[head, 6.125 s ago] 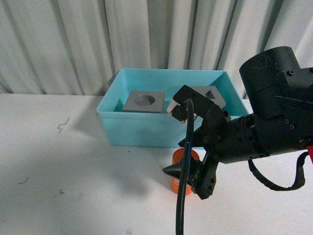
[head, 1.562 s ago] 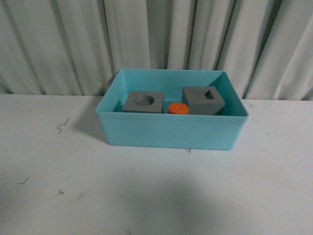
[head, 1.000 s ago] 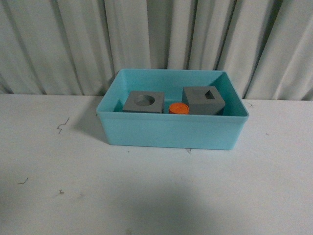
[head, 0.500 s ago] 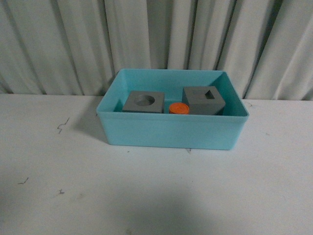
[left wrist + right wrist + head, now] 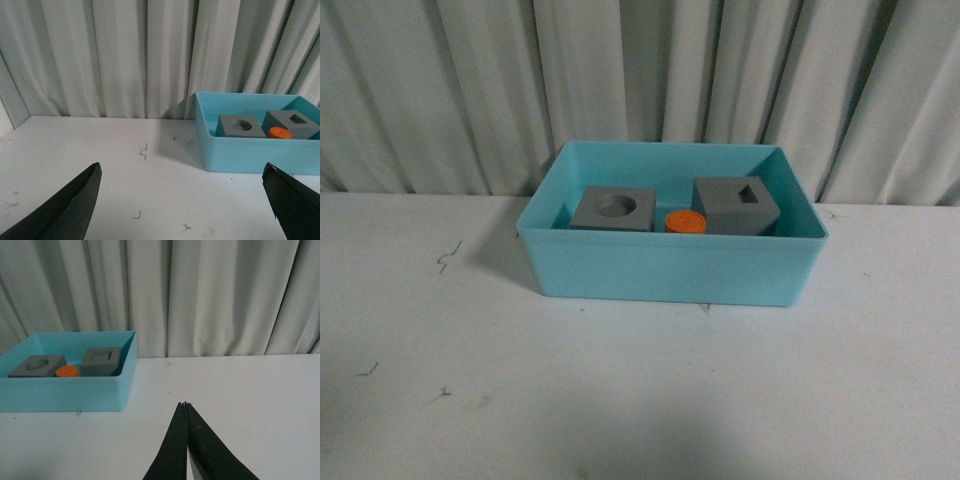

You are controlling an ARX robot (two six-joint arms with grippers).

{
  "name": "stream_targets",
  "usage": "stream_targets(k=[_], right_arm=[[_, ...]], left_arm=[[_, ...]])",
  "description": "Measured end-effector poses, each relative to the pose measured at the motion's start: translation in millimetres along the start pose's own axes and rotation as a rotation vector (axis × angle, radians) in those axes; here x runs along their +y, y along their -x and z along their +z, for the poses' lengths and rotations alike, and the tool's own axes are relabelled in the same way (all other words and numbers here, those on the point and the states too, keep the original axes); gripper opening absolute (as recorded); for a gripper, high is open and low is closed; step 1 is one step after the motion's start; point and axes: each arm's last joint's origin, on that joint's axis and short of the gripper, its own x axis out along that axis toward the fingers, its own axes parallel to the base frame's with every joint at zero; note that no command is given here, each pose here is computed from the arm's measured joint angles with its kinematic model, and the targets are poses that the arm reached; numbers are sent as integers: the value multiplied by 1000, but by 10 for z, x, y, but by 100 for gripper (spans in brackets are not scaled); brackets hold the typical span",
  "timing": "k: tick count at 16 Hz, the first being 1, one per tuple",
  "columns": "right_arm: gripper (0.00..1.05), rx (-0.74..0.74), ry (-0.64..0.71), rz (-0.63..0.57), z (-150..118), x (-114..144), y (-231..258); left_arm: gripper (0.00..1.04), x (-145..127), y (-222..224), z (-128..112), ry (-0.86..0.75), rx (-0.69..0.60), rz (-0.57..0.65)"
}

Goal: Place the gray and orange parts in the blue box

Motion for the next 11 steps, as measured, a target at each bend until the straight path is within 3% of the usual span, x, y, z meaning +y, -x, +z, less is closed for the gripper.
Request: stream_targets(k=[4,5,11], right_arm=[[2,-6,0,0,6,0,0],[8,-6,0,0,6,0,0],[83,-6,0,0,6,0,0]], left_arm=[[98,0,0,-1,0,1,0],[98,0,0,-1,0,1,0],[98,0,0,-1,0,1,0]])
